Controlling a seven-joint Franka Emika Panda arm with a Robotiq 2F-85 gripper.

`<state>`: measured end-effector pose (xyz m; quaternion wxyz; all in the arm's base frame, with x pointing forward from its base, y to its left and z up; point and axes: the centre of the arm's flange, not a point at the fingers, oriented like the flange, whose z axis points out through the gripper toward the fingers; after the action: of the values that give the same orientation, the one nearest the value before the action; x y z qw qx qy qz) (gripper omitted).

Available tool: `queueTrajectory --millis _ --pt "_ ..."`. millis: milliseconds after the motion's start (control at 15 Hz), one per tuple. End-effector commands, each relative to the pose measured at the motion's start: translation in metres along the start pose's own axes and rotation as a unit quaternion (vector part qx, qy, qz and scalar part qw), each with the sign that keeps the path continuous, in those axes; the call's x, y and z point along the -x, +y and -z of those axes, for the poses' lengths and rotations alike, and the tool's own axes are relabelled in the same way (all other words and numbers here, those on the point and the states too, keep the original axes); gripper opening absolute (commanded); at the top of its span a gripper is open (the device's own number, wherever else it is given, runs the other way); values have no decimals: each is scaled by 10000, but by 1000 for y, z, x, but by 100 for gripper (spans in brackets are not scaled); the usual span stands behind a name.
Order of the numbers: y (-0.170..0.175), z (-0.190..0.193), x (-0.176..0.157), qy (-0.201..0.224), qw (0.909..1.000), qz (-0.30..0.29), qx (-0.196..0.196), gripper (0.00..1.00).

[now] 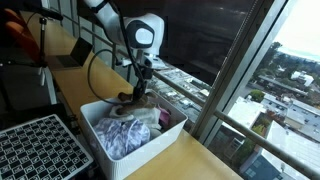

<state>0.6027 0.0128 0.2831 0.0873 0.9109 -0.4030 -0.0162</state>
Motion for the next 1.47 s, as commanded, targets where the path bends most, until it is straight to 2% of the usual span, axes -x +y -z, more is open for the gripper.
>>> queueTrajectory --millis 0,67,133,333,667,800,1133,1400 --pt "78 -34 32 214 9988 -449 -20 3" --pt "92 -44 37 228 9983 -525 -50 36" --pt "107 -52 45 278 9979 -588 -57 38" --pt "147 -54 72 470 9964 -679 -197 59" --pt "173 -14 116 921 9930 -618 -404 95" --pt "178 3 129 1076 9912 -587 -508 100" --pt "178 42 148 1425 9855 -460 -795 100" --pt "162 73 154 1626 9792 -360 -1162 100"
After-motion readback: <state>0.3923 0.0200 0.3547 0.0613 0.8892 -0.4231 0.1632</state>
